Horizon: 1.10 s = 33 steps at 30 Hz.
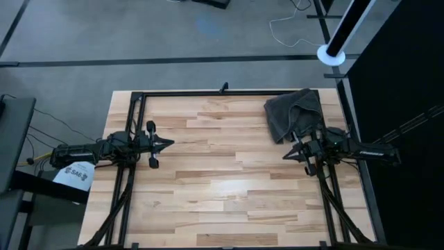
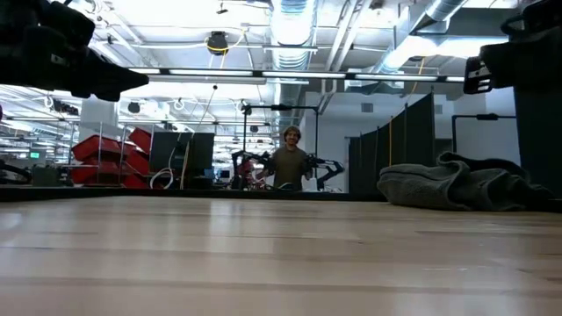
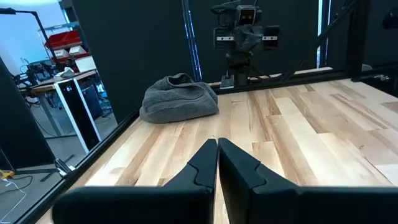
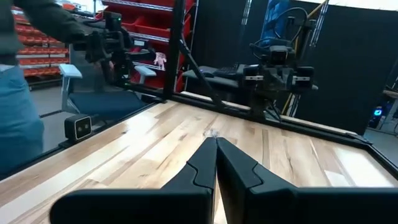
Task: Roll towel
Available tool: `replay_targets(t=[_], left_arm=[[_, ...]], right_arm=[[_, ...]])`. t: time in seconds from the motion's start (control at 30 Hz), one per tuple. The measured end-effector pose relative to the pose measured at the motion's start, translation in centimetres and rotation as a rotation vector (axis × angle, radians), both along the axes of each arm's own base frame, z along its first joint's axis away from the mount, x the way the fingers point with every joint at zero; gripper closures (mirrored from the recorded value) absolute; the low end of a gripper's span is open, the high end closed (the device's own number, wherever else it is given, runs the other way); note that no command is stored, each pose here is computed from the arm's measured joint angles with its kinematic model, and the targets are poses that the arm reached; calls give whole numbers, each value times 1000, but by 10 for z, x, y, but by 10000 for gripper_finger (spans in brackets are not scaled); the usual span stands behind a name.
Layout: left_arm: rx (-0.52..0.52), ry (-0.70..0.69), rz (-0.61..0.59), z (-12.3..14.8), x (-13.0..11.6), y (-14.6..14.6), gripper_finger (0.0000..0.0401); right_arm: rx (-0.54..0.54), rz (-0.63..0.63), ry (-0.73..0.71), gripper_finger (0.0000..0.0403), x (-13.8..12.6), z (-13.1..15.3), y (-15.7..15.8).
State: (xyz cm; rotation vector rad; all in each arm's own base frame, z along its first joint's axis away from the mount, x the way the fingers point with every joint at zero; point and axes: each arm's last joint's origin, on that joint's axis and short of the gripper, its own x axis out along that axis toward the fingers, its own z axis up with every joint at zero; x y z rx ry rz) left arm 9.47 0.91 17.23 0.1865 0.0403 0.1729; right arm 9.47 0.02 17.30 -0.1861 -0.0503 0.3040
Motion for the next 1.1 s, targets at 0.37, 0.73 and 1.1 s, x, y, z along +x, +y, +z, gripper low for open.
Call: replay_targets(t=[0.37,0.73,1.1], left_arm=[[-1,-4,1,0,0,0,401],[-691,-236,-11,10,0,0,401],[-840,-195,17,3,0,1,401]], right_arm=[[-2,1,-1,403,0,0,0],[0,-33,0,403,0,0,-1],[-16,-144,-1,403,1,0,-5]])
